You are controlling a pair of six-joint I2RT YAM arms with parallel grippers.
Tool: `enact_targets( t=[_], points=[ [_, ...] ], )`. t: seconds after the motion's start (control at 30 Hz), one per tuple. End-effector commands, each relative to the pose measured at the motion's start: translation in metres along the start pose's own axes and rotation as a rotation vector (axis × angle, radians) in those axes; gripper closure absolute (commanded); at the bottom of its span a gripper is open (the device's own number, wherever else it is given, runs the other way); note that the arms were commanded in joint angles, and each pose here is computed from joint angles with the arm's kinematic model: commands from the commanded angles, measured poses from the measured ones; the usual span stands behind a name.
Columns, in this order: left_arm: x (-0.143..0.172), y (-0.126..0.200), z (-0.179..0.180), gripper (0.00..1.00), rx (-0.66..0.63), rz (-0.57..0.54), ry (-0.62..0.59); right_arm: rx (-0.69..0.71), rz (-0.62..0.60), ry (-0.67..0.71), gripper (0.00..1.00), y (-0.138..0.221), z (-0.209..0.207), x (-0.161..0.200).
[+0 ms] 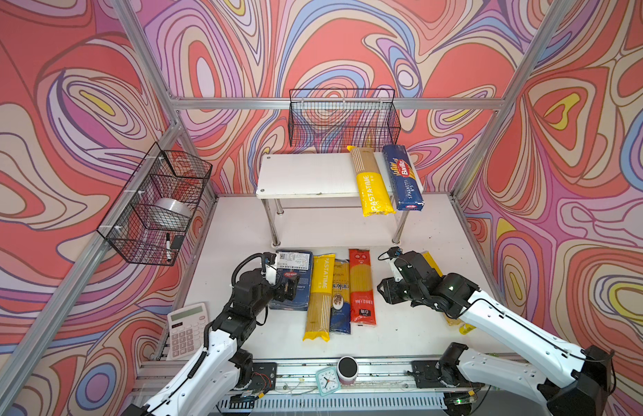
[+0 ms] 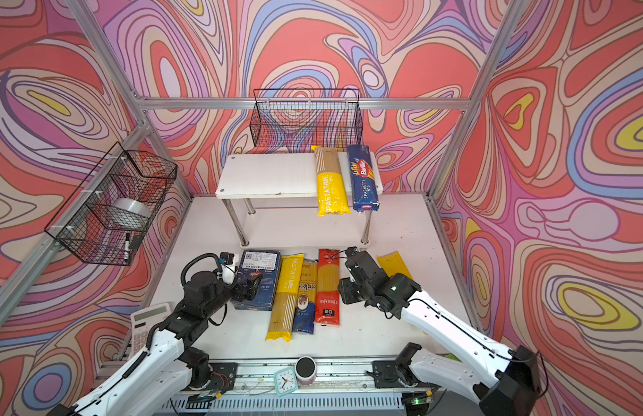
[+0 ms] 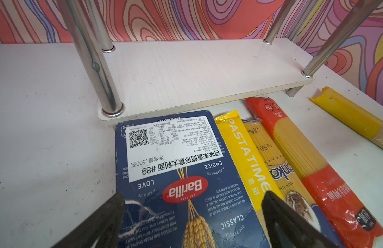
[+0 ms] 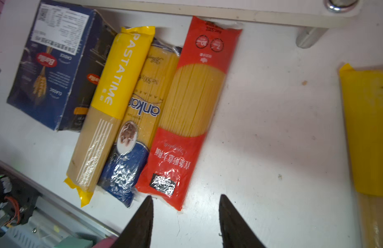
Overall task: Arrange pasta packages on shelves
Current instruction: Move the pasta bag to the middle-right of the table.
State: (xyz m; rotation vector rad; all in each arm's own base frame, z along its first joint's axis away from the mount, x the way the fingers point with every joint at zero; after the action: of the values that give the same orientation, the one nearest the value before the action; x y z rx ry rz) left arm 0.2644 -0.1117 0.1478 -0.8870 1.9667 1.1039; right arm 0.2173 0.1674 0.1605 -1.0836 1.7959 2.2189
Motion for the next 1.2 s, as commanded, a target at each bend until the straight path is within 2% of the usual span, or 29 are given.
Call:
enact_targets(
  t=[0.0, 0.13, 0.33, 0.67, 0.83, 1.0, 1.17],
  points=[
    [-0.007, 0.002, -0.007, 0.0, 0.019, -0.006, -0.018, 0.124, 0.004, -0.05, 0.5, -0.01, -0.025, -0.001],
    [-0.008, 0.002, -0.006, 0.0, 0.015, -0.007, -0.016, 0.141, 0.028, -0.115, 0.49, -0.021, -0.05, 0.002],
    [-0.008, 0.001, -0.006, 0.0, 0.011, -0.006, -0.014, 0.186, -0.035, -0.213, 0.49, -0.02, -0.082, -0.01],
    [-0.009, 0.001, -0.005, 0.0, 0.007, -0.009, -0.013, 0.231, 0.011, -0.354, 0.45, -0.052, -0.157, -0.007],
    [-0.009, 0.001, -0.005, 0.0, 0.006, -0.008, -0.013, 0.282, -0.047, -0.417, 0.44, -0.048, -0.192, -0.016],
    [-0.009, 0.001, -0.004, 0.0, 0.002, -0.008, -0.01, 0.236, -0.092, -0.541, 0.42, -0.056, -0.217, -0.015],
    [-0.008, 0.0, -0.005, 0.0, 0.005, -0.004, -0.012, 0.237, -0.079, -0.624, 0.39, -0.067, -0.238, -0.007]
  ],
)
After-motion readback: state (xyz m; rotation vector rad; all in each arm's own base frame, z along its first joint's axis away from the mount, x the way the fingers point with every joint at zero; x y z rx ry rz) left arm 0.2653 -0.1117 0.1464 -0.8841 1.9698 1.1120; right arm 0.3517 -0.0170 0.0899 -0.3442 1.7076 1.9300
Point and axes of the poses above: each gripper's point midway between its finger pads, its own y axis back along the fingers, its own z axis along the line the jaws close on, x = y × z, the point moved 1 cm from there along y, back along the fingers, and after that the axes turned 14 degrees about y, right-handed, at the moved point
